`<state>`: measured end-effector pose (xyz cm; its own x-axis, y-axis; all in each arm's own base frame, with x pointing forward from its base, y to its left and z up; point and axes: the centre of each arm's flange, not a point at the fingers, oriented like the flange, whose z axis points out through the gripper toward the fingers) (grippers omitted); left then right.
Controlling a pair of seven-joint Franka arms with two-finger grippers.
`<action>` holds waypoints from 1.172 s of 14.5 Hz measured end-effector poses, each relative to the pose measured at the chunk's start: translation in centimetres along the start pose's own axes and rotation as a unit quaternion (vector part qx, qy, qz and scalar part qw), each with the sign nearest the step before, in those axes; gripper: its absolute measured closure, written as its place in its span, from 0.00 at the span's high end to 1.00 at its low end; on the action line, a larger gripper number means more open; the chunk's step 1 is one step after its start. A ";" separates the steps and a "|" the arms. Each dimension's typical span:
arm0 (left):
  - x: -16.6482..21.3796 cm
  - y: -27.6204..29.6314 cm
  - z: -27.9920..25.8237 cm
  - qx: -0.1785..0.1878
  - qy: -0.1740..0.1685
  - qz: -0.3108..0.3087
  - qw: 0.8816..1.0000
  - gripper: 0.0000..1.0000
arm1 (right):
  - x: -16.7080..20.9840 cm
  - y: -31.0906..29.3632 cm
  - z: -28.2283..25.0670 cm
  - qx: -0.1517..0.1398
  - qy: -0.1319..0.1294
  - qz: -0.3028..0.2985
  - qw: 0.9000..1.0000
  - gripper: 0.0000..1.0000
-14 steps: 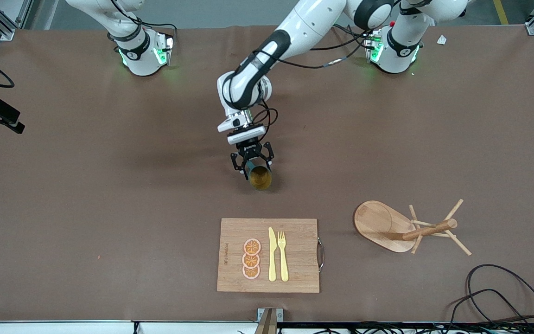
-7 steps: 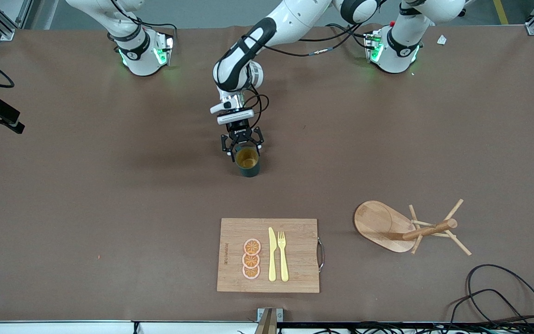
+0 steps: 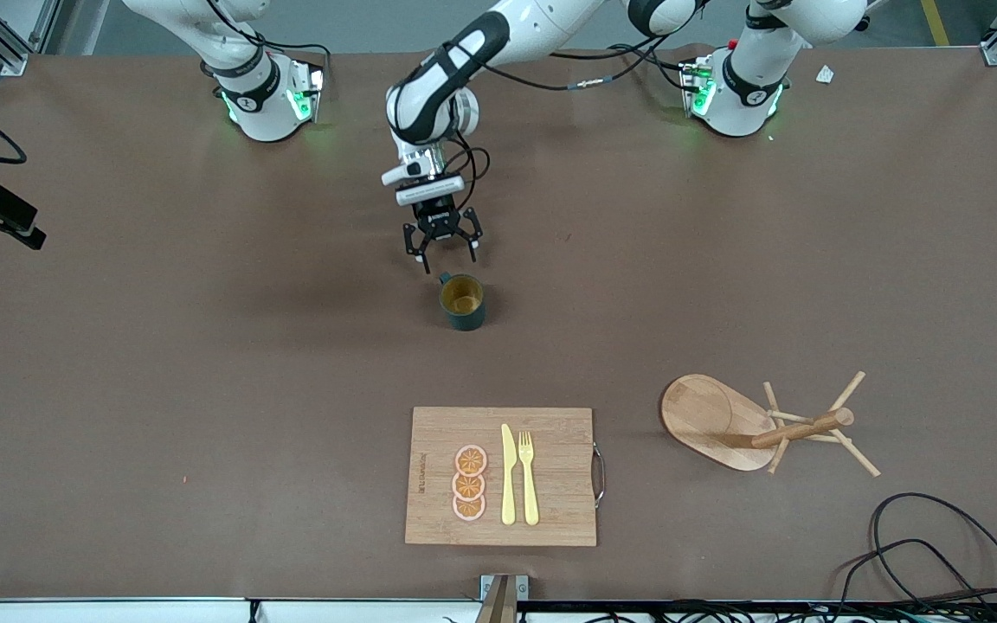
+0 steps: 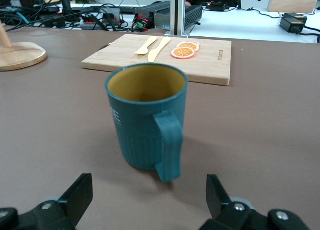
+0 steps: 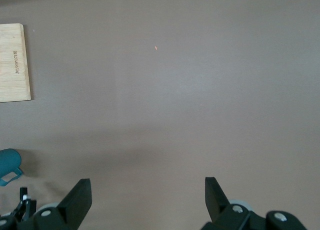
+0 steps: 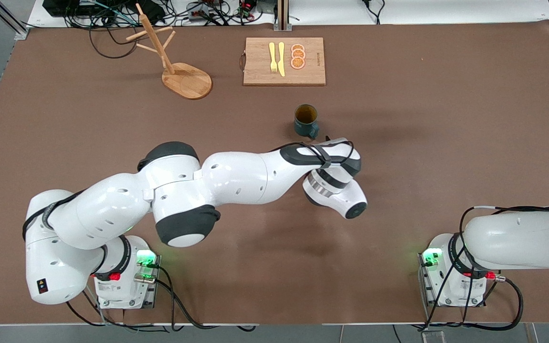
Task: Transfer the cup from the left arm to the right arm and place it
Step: 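Open the left gripper and raise it away from the standing mug, then lower the right gripper over the mug while the left gripper withdraws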
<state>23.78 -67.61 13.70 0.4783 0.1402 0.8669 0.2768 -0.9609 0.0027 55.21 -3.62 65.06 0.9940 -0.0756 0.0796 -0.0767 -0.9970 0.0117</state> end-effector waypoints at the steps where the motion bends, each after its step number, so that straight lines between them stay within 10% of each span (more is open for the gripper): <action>1: 1.3 0.5 -1.7 0.005 -0.019 -0.008 1.000 1.00 | 0.0 0.0 0.0 0.000 0.000 0.000 1.000 1.00; 6: 14.9 1.5 -7.5 0.029 -0.105 0.001 0.994 1.00 | 0.0 0.0 0.0 0.000 0.000 0.000 1.000 1.00; 13: 34.6 -3.1 0.1 0.076 -0.225 -0.058 0.970 1.00 | 0.2 -0.3 2.3 0.000 -0.028 -0.003 1.000 1.00; 17: 43.7 -7.2 1.4 0.068 -0.289 -0.100 0.950 1.00 | 2.5 -3.5 6.5 0.051 -0.040 -0.015 0.998 1.00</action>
<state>43.91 -54.22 50.88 0.7711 0.4625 0.4375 0.4970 -0.8668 0.0403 58.47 -0.40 58.71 0.9991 -0.0434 0.0011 -0.0431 -0.9951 -0.0894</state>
